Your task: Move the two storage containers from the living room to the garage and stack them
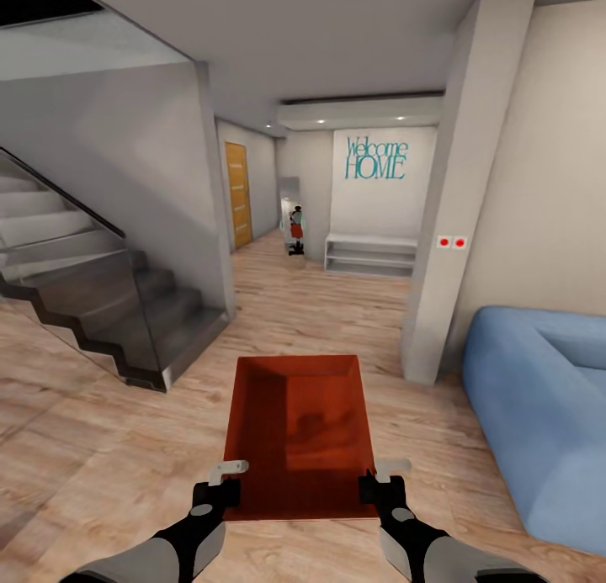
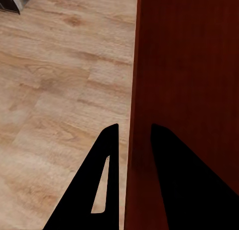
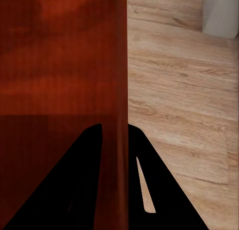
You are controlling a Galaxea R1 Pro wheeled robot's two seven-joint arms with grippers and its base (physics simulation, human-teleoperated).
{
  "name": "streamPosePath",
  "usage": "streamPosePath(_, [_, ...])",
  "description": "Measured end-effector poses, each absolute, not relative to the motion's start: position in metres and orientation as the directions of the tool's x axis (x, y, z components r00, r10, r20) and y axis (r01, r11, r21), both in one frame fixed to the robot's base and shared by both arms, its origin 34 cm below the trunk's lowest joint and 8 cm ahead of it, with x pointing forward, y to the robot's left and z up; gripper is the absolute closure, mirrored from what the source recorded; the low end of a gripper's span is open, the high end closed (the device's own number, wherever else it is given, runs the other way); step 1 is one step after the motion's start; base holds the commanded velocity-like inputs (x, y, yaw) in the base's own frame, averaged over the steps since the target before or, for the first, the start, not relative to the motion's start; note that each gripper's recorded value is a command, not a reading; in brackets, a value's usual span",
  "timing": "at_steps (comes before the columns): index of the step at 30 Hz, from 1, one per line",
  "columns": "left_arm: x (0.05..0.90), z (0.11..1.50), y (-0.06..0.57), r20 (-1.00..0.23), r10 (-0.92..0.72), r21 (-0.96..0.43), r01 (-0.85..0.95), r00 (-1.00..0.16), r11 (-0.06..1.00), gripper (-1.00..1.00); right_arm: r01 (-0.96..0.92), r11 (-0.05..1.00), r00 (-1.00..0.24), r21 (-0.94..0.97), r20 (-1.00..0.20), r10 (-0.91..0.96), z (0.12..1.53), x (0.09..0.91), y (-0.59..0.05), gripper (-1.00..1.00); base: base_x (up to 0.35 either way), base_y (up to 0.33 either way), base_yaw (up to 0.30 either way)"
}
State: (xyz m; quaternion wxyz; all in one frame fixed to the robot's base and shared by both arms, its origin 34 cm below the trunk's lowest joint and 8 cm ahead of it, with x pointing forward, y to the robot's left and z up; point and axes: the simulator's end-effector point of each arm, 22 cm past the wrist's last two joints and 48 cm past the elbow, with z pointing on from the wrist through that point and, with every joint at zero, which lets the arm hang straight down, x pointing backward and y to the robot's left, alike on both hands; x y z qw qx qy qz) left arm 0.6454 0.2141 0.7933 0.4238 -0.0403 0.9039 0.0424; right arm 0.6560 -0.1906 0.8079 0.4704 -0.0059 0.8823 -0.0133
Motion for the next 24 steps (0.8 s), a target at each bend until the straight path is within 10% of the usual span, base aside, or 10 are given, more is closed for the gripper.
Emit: streamPosePath(24, [0.6458,0.7937,0.2143,-0.77,-0.037,0.042,-0.109,-0.637,0.993,1.0,0.002,1.0,-0.556,-0.029,-0.831,-0.023,0.8084,0.6564,-0.1905,1.0,0.321,0.0,0.0])
